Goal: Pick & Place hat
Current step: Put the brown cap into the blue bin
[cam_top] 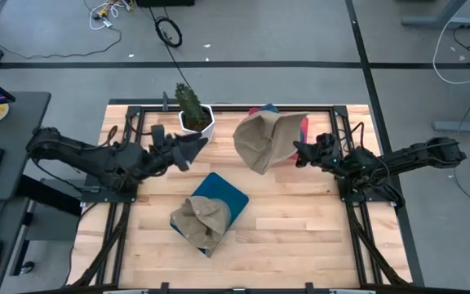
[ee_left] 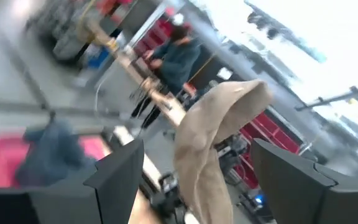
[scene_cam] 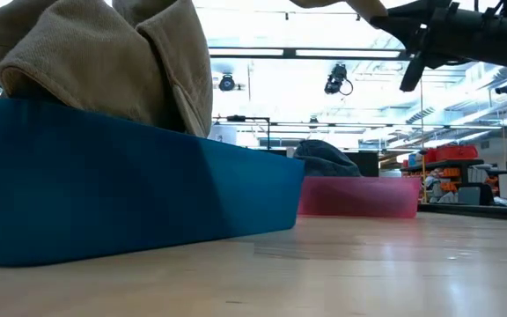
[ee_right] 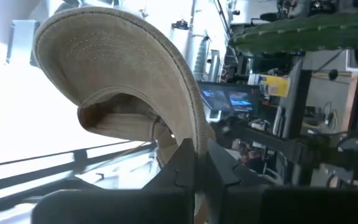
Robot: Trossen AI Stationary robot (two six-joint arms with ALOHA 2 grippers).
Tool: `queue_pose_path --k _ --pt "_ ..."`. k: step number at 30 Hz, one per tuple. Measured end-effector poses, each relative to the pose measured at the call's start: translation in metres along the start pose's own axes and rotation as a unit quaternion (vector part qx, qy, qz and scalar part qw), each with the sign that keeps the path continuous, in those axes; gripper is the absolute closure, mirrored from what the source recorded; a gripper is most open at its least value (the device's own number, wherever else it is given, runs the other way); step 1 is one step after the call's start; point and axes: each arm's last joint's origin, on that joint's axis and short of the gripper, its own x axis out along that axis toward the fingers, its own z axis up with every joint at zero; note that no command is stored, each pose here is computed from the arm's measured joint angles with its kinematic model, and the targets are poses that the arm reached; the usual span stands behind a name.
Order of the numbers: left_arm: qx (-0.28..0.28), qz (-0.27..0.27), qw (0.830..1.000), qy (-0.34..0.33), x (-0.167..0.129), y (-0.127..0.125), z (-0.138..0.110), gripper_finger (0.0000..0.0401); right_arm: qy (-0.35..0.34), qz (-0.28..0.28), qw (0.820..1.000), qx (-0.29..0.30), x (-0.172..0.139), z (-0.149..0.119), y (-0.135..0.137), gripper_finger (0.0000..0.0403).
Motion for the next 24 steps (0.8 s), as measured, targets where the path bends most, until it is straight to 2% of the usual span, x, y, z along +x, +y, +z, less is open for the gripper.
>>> queue_pose_path --k 5,7,14,19,24 --pt "0.119 -0.059 0.991 -0.016 0.018 -0.008 -0.011 0.0103 0.011 0.013 1.000 0.008 0.010 -0.002 0.010 0.0396" --pt "0.138 -0.075 0.987 -0.021 0.025 -0.009 -0.017 0.0103 0.016 0.013 1.000 0.006 0.013 -0.003 0.012 0.0396" --pt "0.118 -0.094 0.988 -0.036 0.044 -0.006 -0.029 0.0103 0.039 -0.008 0.999 -0.012 0.021 -0.006 0.015 0.0396" --pt "0.120 -0.116 0.985 -0.037 0.050 -0.005 -0.029 0.0103 0.044 -0.015 0.999 -0.005 0.021 -0.007 0.014 0.0396" --pt "0.126 -0.117 0.984 -0.037 0.053 -0.002 -0.027 0.0103 0.044 -0.015 0.999 -0.005 0.021 -0.007 0.014 0.0396"
